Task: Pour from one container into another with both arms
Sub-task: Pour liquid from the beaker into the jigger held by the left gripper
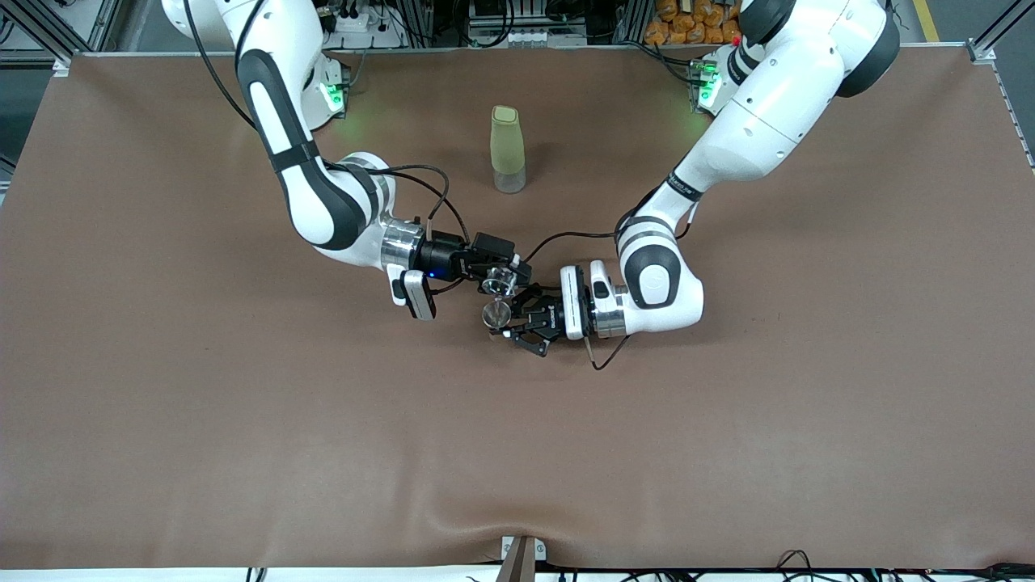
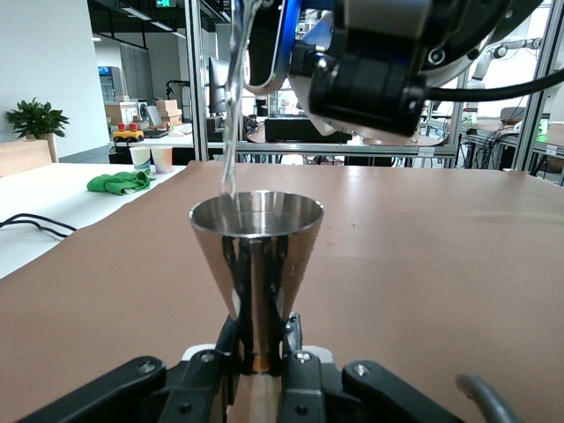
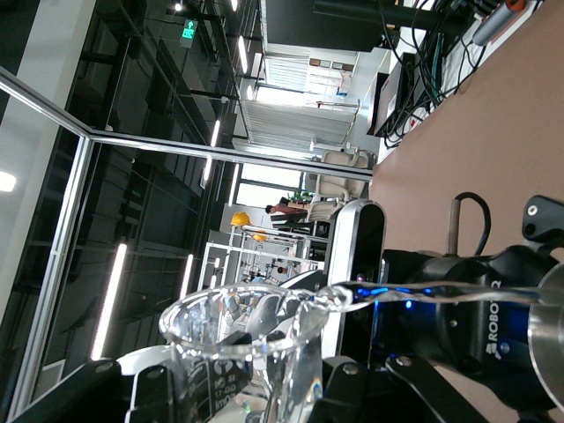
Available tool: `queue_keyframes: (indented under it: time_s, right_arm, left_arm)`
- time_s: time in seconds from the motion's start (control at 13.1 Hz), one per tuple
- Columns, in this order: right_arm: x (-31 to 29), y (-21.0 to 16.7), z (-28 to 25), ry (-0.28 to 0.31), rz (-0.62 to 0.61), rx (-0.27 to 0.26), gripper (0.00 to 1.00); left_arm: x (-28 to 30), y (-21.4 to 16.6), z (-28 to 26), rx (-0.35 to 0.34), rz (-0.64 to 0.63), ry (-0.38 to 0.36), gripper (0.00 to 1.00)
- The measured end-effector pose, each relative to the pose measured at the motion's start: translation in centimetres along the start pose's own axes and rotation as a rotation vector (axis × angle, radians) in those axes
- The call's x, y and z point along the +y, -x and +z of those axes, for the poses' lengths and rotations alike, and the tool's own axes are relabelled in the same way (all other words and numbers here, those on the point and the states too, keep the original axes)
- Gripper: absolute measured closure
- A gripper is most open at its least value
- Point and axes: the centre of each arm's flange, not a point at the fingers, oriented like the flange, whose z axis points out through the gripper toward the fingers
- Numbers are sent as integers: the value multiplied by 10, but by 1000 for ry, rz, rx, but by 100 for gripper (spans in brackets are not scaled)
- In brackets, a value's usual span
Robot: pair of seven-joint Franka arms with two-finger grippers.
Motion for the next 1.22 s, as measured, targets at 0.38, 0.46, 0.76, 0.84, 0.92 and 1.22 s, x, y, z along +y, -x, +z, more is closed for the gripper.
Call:
queue_keyframes:
  time_s: [0.38,0.46,0.76,0.84,0.92,1.22]
  right_arm:
    - [0,-1,0,-3,59,0,83]
    - [0,-1,0,-3,77,0,83]
    - [-1,0,0,-8,147,-2,83]
    - [0,-1,0,-11,162,-3,83]
    - [0,-2,-1,-16,177,-4,83]
    - [4,-9,-7,-36,236,-1,83]
  left_arm:
    - [-3,1,-4,2,-1,-6,79]
    - [-3,1,-4,2,-1,-6,79]
    - [-5,1,-6,3,-2,-8,79]
    - [-5,1,-6,3,-2,-9,79]
    - [-5,1,-6,4,-1,-9,79]
    - [-5,0,-6,5,-1,-8,79]
